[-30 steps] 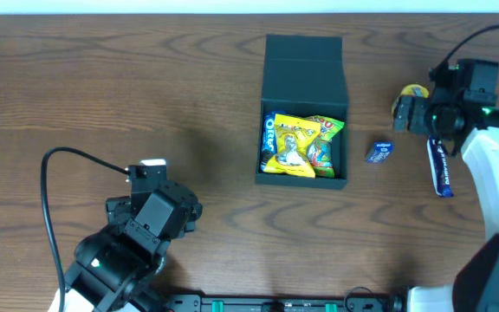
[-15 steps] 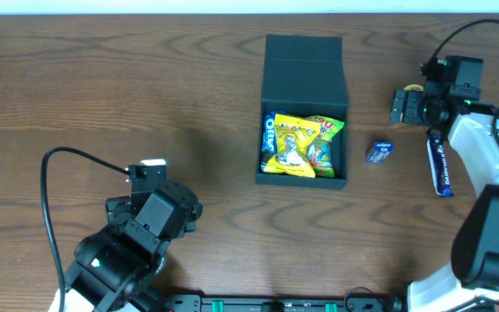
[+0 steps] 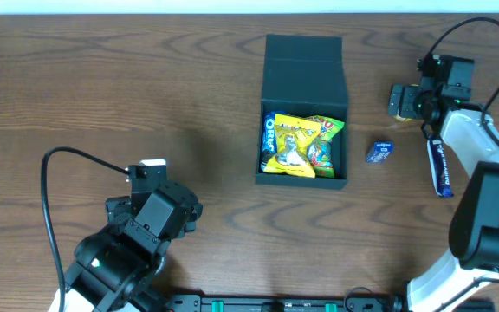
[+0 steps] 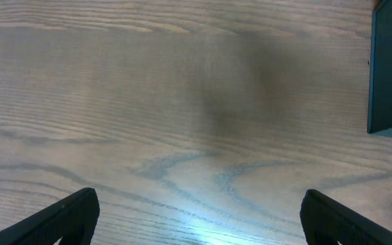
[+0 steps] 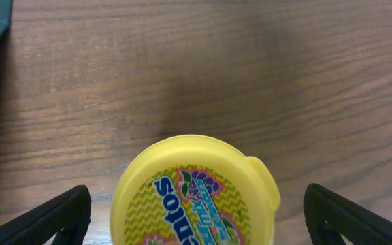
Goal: Pack container
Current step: 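Lower the right gripper onto the yellow Mentos tube and grasp it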
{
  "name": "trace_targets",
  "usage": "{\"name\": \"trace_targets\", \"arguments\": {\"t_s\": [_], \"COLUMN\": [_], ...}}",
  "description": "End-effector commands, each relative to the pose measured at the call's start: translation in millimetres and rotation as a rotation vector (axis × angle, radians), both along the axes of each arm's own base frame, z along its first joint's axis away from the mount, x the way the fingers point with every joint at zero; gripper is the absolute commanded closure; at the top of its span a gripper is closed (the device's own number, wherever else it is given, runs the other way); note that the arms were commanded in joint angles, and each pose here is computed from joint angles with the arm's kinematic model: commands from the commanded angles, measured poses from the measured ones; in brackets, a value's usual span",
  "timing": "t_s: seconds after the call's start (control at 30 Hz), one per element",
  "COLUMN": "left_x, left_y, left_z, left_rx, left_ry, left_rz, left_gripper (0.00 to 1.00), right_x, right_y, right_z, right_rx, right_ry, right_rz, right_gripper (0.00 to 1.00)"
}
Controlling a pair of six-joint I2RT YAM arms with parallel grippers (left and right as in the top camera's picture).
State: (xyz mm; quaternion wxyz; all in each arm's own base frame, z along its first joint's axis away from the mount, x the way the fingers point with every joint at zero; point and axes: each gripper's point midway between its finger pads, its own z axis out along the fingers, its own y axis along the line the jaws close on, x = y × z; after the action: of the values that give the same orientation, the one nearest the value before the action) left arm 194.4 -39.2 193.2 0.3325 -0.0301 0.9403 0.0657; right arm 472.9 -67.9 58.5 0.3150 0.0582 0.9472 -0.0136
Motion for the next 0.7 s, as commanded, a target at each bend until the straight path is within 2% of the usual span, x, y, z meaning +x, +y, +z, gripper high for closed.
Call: {"name": "trace_targets", "arguments": {"t_s": [0.0,0.27,0.33,0.43,0.47,0.67], "left_x": [-0.6,-0.6,-0.6,-0.6,-0.6,-0.6], "left_y": [2.0,2.1,2.1,2.1,2.0,2.1], "left_z": [-0.9,-0.9,-0.9,-0.9,-0.9,-0.9], "left_rx": [0.008,0.008,0.008,0.008,0.008,0.008], "left_ry": [0.003,0.003,0.003,0.003,0.003,0.003], "left_rz": [0.003,0.004,0.003,0.003,0.003,0.003], "left_gripper": [0.05,0.05,0.04,0.05,0.05,0.05], "right_x": [5.1,8.2,8.1,7.9,7.9,7.2], "right_y": [1.1,2.9,2.7,2.9,2.9,3.0], "right_z": [-4.4,-3.7,-4.1,-4.8,-4.9,-5.6], "right_rx": [-0.014,-0.015,-0.015,-0.014,-0.014,-0.014], "right_ry": [0.006,-0.006,-0.005,-0.003,-0.002,0.001], "right_rz": [0.014,0.018,0.018,0.018,0.018,0.018], "right_gripper": [0.01,0.05,0.1,0.27,0.3,0.33]}}
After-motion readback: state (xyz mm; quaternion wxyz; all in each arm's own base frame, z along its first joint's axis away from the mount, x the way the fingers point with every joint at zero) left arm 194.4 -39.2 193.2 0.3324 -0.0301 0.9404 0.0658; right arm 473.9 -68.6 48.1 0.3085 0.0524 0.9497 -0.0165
